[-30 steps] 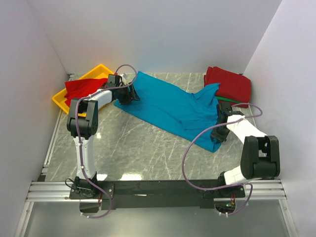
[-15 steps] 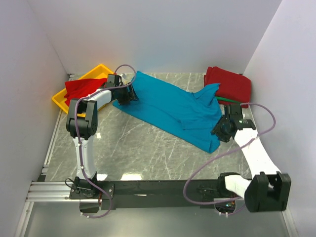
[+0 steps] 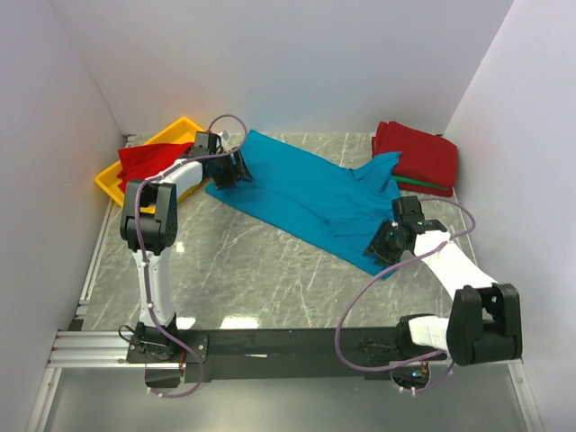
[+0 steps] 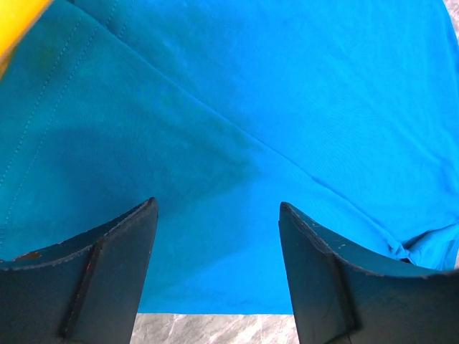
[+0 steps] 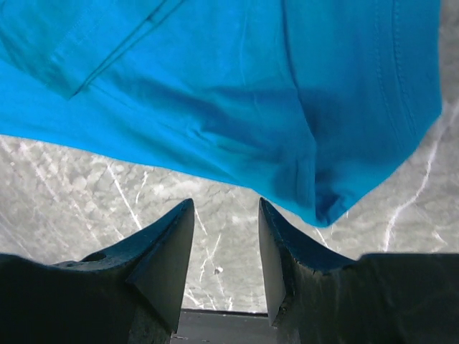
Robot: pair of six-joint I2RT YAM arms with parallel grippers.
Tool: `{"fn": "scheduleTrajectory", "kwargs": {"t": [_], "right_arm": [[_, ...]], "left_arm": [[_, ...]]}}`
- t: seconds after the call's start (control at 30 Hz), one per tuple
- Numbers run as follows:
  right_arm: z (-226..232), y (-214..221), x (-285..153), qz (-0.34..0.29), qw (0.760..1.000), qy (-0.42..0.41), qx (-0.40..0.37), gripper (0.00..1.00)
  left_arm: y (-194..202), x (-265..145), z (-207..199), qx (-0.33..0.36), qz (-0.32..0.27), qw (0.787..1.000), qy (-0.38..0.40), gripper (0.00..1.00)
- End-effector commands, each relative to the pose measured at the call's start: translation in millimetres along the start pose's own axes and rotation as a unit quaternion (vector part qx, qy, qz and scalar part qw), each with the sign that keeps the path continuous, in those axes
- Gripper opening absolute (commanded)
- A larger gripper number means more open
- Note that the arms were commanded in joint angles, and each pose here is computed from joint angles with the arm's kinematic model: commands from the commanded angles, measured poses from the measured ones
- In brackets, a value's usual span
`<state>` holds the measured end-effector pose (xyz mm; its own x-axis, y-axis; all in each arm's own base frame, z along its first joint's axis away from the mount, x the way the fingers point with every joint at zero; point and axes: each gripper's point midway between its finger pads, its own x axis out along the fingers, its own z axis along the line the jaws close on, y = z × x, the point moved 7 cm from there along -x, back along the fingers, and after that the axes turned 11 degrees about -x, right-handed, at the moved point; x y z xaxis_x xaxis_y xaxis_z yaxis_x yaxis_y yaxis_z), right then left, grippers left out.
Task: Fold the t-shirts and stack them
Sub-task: Fold the tshirt
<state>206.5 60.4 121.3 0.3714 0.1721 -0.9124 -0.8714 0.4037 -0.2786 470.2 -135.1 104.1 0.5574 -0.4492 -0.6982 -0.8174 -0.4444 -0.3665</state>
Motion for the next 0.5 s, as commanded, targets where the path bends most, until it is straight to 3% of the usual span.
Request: {"fn": "scheduleTrajectory", "kwargs": {"t": [0.0, 0.47], "right_arm": [[5, -7, 8, -0.005, 1.0, -0.005, -0.001, 0.48], [-17, 4, 36, 0.038, 0.997, 0.072, 0.001, 0.49]], "left_arm": [[-13, -15, -24, 0.013, -0.023, 0.999, 0.025, 0.74], [-3, -2, -8, 0.011, -0.011, 1.0, 0.008, 0.75]]}}
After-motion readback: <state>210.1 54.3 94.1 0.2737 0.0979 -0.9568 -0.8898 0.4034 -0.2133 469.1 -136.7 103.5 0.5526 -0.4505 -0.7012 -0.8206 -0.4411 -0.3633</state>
